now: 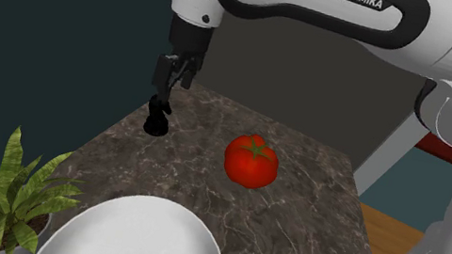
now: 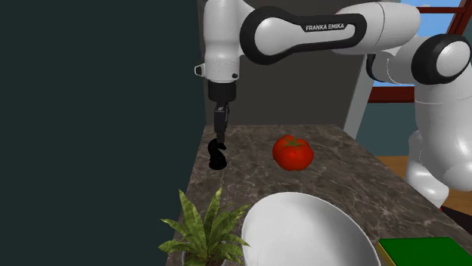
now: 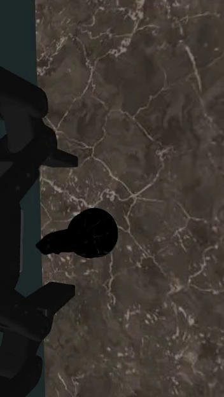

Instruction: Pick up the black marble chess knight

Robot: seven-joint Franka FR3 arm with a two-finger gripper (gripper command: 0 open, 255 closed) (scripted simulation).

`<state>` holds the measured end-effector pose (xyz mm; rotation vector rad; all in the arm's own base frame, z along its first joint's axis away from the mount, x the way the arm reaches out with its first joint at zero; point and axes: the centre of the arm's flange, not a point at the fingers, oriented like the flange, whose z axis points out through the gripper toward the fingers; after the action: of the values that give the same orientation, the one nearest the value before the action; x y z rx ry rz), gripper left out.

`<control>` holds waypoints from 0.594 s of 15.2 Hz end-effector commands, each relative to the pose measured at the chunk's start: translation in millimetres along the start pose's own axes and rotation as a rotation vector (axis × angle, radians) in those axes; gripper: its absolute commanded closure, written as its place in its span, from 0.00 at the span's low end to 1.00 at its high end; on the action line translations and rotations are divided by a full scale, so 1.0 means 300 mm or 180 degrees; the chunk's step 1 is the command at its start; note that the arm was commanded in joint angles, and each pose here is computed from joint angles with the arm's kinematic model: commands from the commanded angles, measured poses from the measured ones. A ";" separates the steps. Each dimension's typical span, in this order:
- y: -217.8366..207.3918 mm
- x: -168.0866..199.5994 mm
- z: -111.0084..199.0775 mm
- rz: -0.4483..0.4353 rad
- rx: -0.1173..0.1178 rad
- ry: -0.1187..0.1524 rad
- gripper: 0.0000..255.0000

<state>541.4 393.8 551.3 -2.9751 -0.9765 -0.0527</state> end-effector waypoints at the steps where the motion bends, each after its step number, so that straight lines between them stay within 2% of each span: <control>1: -0.055 0.072 -0.004 -0.0110 -0.0008 0.0031 0.00; 9: -0.069 0.085 0.119 -0.0140 -0.0010 0.0039 0.00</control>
<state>550.5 426.6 521.3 -2.9524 -1.0416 -0.0720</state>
